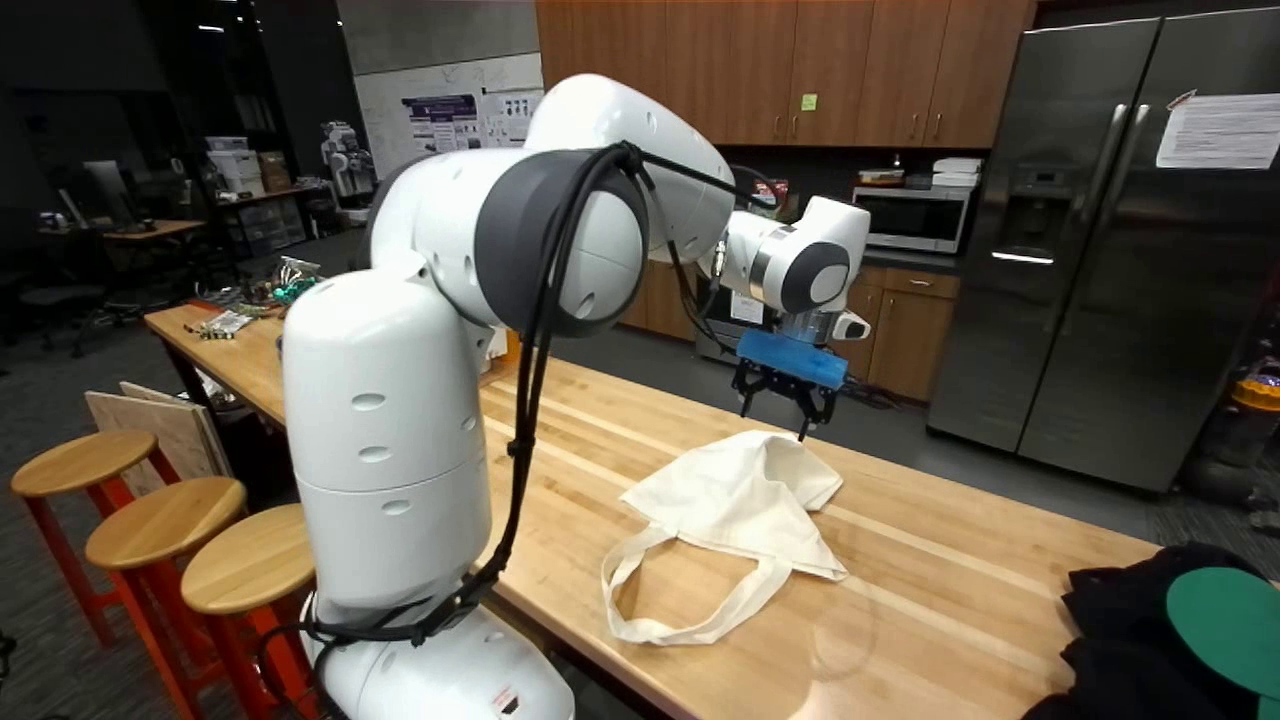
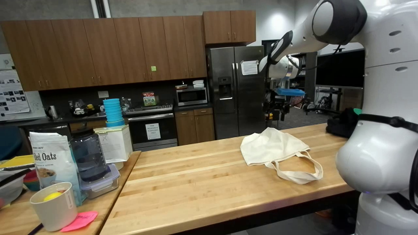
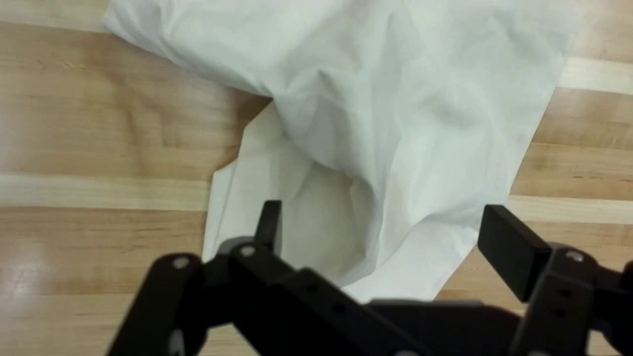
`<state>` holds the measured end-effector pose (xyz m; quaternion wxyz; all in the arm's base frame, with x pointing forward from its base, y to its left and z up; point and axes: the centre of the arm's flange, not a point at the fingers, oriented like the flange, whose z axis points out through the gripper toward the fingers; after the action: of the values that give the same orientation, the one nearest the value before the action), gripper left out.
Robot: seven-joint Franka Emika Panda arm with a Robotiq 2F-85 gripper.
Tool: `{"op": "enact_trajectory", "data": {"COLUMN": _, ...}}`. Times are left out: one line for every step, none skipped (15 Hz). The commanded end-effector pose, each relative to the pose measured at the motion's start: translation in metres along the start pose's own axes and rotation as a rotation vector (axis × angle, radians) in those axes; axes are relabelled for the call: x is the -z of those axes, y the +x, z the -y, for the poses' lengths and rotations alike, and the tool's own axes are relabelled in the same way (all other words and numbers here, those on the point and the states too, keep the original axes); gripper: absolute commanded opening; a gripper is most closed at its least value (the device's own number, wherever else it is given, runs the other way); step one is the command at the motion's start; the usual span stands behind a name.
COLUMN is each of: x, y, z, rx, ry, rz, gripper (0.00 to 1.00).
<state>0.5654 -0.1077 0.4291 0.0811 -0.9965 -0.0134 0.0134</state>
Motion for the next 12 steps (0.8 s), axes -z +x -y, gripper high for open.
{"op": "enact_trajectory", "data": {"x": -0.025, "y": 0.008, "z": -0.002, "rx": -0.027, "ry": -0.024, "rz": -0.021, "gripper": 1.00}}
{"op": "enact_trajectory", "data": {"x": -0.033, "y": 0.009, "z": -0.005, "rx": -0.032, "ry": -0.024, "rz": -0.015, "gripper": 1.00}}
{"op": "enact_trajectory", "data": {"x": -0.041, "y": 0.008, "z": -0.009, "rx": -0.035, "ry": -0.027, "rz": -0.002, "gripper": 1.00}}
{"op": "enact_trajectory", "data": {"x": -0.049, "y": 0.006, "z": -0.016, "rx": -0.044, "ry": -0.029, "rz": 0.020, "gripper": 1.00}}
{"op": "enact_trajectory", "data": {"x": -0.040, "y": 0.009, "z": -0.005, "rx": -0.022, "ry": -0.017, "rz": 0.012, "gripper": 1.00}}
{"op": "enact_trajectory", "data": {"x": -0.047, "y": 0.008, "z": -0.009, "rx": -0.028, "ry": -0.016, "rz": 0.024, "gripper": 1.00}}
{"op": "enact_trajectory", "data": {"x": -0.052, "y": 0.008, "z": -0.012, "rx": -0.034, "ry": -0.016, "rz": 0.030, "gripper": 1.00}}
{"op": "enact_trajectory", "data": {"x": -0.053, "y": 0.008, "z": -0.014, "rx": -0.037, "ry": -0.016, "rz": 0.032, "gripper": 1.00}}
{"op": "enact_trajectory", "data": {"x": -0.054, "y": 0.008, "z": -0.015, "rx": -0.040, "ry": -0.016, "rz": 0.031, "gripper": 1.00}}
{"op": "enact_trajectory", "data": {"x": -0.053, "y": 0.008, "z": -0.016, "rx": -0.040, "ry": -0.016, "rz": 0.031, "gripper": 1.00}}
{"op": "enact_trajectory", "data": {"x": -0.053, "y": 0.008, "z": -0.015, "rx": -0.039, "ry": -0.016, "rz": 0.030, "gripper": 1.00}}
{"op": "enact_trajectory", "data": {"x": -0.053, "y": 0.008, "z": -0.015, "rx": -0.038, "ry": -0.016, "rz": 0.030, "gripper": 1.00}}
